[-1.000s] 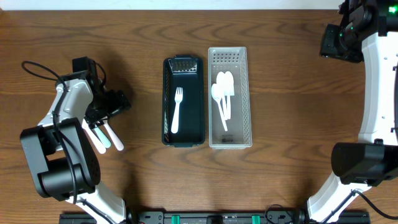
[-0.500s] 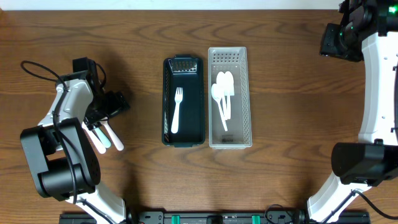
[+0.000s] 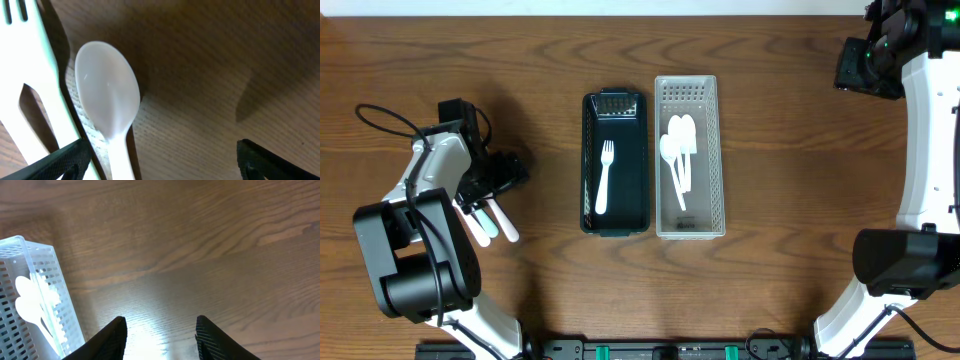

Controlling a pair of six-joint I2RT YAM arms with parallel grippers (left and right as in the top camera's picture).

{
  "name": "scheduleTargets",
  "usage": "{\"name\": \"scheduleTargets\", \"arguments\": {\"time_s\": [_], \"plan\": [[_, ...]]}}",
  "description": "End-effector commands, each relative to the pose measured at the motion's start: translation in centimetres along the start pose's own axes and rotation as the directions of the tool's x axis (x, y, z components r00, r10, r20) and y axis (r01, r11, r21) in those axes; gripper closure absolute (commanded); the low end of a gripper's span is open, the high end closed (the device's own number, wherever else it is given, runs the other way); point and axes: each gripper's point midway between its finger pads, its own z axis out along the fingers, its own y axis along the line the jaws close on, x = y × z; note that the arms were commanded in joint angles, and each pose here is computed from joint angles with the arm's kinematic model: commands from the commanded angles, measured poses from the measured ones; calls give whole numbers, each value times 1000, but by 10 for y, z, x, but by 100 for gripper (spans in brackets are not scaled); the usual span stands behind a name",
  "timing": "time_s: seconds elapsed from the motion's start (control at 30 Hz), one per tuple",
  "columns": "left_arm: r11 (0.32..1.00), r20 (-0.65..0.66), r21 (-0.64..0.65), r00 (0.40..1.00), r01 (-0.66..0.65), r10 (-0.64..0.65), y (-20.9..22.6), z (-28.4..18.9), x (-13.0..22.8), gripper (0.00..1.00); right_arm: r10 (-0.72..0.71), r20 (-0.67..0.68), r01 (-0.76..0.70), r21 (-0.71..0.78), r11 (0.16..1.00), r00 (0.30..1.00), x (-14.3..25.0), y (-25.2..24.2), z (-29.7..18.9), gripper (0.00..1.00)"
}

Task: Pack container
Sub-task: 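Move left gripper over the fork pair and spoon, lowering to grasp, then close the left gripper on the white spoon's bowl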

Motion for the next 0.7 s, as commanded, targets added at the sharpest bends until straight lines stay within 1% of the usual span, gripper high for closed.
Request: {"name": "scheduleTargets", "arguments": {"time_s": [0.0,0.1,0.4,0.67], "plan": [[1000,8,-18,1000,17,-17,5,5,-2,5,-13,-1,13,19,1000,1000,0,-4,0,52],[1000,1,-20,1000,17,-17,5,11,-3,5,-13,-2,13,20,1000,1000,0,-4,0,52],[999,-79,-41,997,22,-25,8,41,6,5,-14,-12,14,21,1000,1000,3,-5,0,53],[1000,-14,-18,1000,21,-21,1,36,-14,6,-14,-10,14,21,1000,1000,2,-5,0,53]]}}
